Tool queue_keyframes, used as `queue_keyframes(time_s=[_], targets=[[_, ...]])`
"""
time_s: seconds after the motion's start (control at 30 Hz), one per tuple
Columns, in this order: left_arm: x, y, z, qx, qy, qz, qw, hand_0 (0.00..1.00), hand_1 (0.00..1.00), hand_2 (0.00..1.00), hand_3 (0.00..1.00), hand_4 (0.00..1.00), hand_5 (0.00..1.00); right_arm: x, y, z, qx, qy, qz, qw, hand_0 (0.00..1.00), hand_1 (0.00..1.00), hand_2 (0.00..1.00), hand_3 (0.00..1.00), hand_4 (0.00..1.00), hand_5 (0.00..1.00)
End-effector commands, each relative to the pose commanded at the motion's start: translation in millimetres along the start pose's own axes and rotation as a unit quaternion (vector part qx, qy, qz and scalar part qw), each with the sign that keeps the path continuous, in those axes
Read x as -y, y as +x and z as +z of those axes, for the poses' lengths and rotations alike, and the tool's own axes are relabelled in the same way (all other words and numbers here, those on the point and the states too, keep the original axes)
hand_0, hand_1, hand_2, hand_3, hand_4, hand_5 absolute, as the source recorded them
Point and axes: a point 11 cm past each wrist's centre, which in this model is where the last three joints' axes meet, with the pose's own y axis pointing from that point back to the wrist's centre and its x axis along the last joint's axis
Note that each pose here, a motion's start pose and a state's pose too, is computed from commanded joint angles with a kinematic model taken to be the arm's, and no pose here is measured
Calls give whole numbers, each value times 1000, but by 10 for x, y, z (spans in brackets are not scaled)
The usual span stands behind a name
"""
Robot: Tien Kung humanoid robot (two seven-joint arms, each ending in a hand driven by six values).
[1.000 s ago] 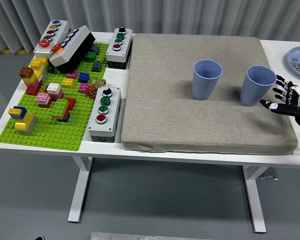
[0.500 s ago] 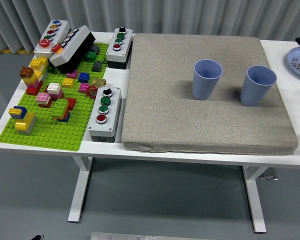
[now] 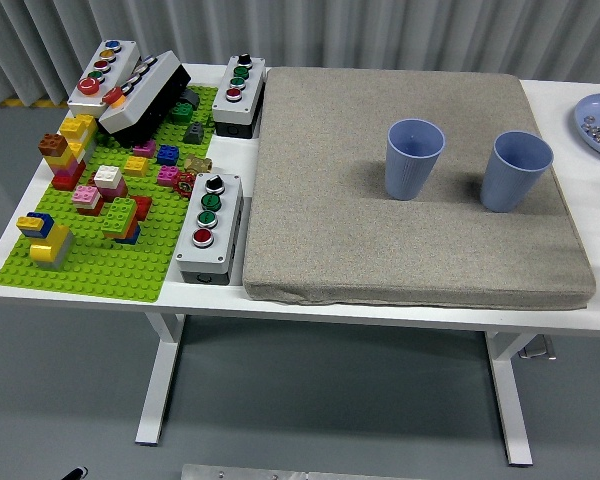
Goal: Pick cup pour cup place
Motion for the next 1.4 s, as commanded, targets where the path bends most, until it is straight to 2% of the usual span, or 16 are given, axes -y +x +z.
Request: queue_keyframes(time_s=[0.2, 0.37, 0.5, 0.83, 0.97, 1.07, 1.13, 1.4], targets=[[0, -1, 25, 5, -2, 0, 1000, 814, 756, 815, 715, 527, 988, 28, -132, -63, 9, 14, -7, 1000, 966, 842, 868, 859, 851, 998], [1, -17, 56, 8, -5, -1, 1000, 813, 756, 815, 714, 527, 988, 82, -252, -255, -11, 42, 4, 999, 970, 842, 868, 862, 855, 998], [3, -29, 54, 7, -5, -2, 1000, 813, 755, 814, 716, 527, 988, 89, -269, -292, -15, 48, 5, 999, 973, 844, 870, 864, 855, 998], [5, -41, 23, 8, -1, -4, 1000, 813, 756, 814, 716, 526, 988, 82, -192, -237, 3, 51, 19, 999, 974, 844, 869, 866, 852, 998], [6, -45, 12, 9, 1, -5, 1000, 813, 756, 814, 718, 526, 988, 77, -135, -230, 30, 82, 47, 995, 962, 845, 866, 866, 851, 998], [7, -47, 7, 11, 1, -5, 1000, 813, 756, 814, 718, 526, 988, 57, -54, -232, 68, 128, 92, 985, 962, 845, 866, 866, 851, 998], [7, -50, 7, 11, 1, -5, 1000, 811, 756, 815, 716, 525, 990, 38, -28, -270, 73, 152, 104, 980, 938, 839, 854, 855, 845, 998], [7, -54, 22, 10, 0, -5, 1000, 812, 756, 815, 717, 526, 991, 17, 54, -288, 88, 162, 125, 975, 952, 843, 859, 854, 838, 998]])
